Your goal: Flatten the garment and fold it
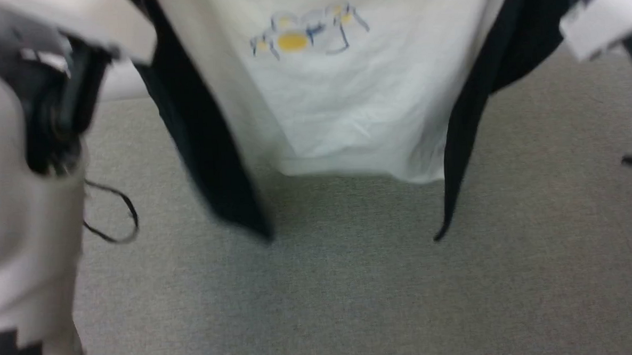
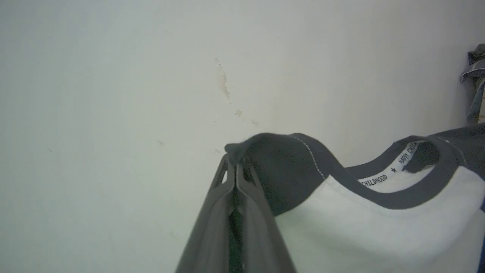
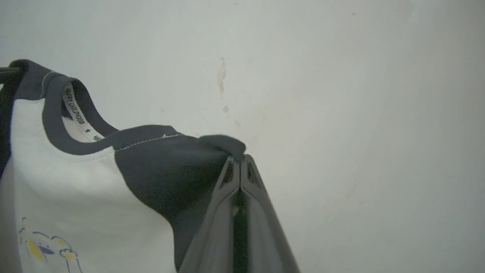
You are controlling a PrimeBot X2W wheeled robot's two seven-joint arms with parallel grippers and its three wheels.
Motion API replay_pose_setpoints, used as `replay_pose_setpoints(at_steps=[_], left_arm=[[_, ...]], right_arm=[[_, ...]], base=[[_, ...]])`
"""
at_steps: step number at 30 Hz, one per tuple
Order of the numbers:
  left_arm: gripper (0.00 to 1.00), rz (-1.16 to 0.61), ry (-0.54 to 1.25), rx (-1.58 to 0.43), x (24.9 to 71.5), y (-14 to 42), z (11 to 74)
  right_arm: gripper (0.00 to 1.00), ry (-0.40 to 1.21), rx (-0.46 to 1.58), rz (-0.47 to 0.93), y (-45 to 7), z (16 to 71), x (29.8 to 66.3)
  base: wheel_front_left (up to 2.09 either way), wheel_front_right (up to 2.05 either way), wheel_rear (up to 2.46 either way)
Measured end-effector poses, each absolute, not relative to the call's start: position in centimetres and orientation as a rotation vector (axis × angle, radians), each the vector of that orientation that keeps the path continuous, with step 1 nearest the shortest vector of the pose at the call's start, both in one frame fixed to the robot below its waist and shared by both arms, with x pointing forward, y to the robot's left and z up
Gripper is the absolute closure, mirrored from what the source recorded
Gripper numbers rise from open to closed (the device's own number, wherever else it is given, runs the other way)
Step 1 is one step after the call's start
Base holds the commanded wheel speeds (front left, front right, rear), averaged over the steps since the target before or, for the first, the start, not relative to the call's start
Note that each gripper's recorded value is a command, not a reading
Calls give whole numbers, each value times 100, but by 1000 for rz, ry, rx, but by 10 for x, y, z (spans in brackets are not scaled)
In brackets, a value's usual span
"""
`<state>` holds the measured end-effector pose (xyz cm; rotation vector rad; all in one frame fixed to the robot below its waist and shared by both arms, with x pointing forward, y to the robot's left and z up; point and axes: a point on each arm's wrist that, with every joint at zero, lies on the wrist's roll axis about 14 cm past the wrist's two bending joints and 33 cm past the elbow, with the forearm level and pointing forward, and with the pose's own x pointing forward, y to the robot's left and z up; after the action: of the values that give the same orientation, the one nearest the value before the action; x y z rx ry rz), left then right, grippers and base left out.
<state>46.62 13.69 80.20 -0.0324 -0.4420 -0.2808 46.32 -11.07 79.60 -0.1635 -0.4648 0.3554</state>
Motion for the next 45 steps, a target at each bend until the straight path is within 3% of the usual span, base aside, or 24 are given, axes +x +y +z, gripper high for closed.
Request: replay_pose_setpoints(at_steps=[9, 20, 31, 36, 45], left_arm=[[100, -264, -402, 50, 501, 127, 848], [100, -228, -344, 88, 561, 128, 842], [100, -148, -528, 138, 629, 139, 848], [100, -138, -554, 129, 663, 146, 814], [100, -178, -510, 129, 709, 151, 713]], right_arm=[[100, -488, -270, 271, -130, 858, 483], [100, -337, -335, 220, -139, 838, 548], [100, -433, -518, 176, -137, 837, 626], [100, -425, -569, 199, -132, 803, 666], [100, -326, -618, 302, -122, 692, 721]], base=[[0, 0, 0], [0, 0, 0], [0, 0, 0], [0, 0, 0], [0, 0, 0]])
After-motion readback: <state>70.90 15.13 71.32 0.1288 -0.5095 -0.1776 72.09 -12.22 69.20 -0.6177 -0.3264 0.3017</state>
